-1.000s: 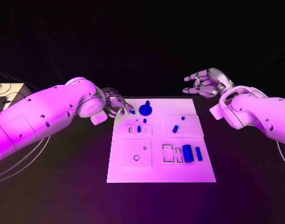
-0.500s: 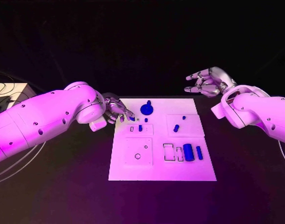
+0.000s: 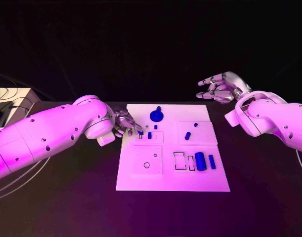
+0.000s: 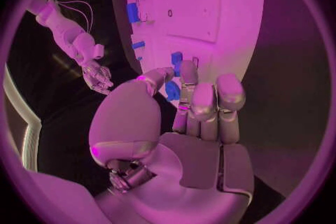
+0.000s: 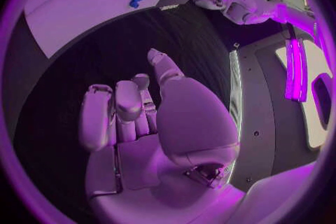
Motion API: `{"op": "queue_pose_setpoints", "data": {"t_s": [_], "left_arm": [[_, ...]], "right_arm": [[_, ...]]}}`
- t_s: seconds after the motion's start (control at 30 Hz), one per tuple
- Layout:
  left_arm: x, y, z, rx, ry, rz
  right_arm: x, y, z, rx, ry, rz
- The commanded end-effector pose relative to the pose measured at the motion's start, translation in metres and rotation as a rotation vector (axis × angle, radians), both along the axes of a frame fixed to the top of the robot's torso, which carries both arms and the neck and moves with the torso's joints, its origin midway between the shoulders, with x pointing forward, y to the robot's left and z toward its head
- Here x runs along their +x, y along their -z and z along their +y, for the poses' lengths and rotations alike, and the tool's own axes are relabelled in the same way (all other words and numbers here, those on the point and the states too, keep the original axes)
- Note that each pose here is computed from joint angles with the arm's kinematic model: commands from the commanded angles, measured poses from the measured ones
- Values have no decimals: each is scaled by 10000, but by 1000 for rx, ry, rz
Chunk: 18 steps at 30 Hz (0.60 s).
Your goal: Assemble the parts on the task board
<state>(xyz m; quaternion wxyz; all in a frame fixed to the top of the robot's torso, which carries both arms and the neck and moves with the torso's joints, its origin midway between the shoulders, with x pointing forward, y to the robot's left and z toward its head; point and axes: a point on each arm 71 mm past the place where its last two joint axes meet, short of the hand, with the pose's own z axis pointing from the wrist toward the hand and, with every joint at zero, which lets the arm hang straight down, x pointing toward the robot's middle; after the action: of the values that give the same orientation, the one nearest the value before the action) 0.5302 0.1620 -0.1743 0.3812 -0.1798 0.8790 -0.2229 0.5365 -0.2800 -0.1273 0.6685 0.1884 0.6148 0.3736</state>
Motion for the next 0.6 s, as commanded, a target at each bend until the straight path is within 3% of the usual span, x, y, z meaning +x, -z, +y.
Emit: {"op": "queue_pose_setpoints", "data": {"t_s": [0.03,0.27,0.6], "left_arm": [[-6,41,-23,25,2,-22],[-18,110,-50,50,11,-36],[-2,109,-43,71,12,-65]], "right_arm": [[-5,2,15,0,-18,-1],[-7,3,16,0,-19,0],[-10,4,16,2,-22,3]]}}
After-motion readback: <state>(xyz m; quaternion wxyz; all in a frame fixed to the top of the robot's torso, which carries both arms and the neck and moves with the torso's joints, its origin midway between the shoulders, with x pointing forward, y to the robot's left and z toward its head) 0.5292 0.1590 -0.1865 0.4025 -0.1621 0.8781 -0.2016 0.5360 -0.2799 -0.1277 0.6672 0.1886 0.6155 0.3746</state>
